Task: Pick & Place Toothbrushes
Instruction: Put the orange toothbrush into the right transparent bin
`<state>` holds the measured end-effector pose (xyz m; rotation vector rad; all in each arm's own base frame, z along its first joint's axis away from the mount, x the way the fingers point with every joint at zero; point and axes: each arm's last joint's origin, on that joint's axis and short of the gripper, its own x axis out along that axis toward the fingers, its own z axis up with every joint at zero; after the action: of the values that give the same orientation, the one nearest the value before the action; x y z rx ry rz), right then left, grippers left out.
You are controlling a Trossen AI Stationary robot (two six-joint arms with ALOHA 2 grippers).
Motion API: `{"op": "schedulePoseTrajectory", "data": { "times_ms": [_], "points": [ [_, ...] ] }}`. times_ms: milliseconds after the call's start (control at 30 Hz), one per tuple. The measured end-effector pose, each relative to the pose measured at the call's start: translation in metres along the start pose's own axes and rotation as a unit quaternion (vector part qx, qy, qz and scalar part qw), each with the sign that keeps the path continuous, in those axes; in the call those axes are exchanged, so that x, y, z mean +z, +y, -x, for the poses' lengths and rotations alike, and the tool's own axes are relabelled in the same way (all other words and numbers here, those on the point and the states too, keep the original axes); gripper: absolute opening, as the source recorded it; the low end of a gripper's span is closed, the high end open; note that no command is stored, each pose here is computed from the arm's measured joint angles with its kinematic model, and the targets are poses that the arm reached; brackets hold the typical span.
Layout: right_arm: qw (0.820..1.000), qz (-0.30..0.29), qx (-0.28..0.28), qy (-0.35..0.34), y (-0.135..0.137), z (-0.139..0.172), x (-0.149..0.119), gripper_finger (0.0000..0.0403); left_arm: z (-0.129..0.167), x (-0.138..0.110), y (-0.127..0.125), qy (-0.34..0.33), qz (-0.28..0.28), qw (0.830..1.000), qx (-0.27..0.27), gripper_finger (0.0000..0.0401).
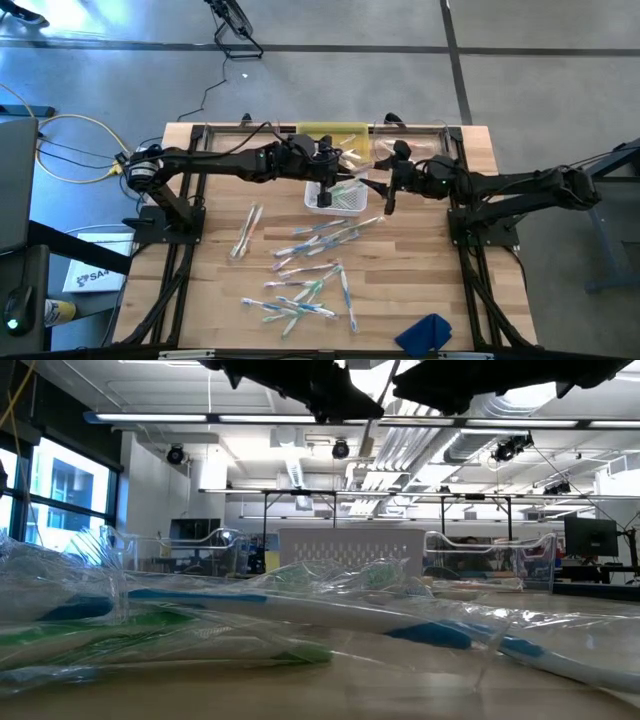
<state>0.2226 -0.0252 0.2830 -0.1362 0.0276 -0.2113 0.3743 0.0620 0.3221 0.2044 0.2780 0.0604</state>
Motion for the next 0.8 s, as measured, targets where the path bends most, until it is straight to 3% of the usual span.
{"op": "schedulePoseTrajectory", "data": {
  "times_ms": [467,800],
  "points": [
    [1.000,0.000,0.006,-0.002,0.000,0.000,0.000,0.0127,-0.019,-0.009,-0.002,-0.021,0.012,0.999,-0.021,0.0021],
    [1.000,0.000,0.006,0.000,0.000,0.000,0.000,0.0045,-0.019,-0.010,-0.003,-0.018,0.012,1.000,-0.022,0.0021]
  ]
}}
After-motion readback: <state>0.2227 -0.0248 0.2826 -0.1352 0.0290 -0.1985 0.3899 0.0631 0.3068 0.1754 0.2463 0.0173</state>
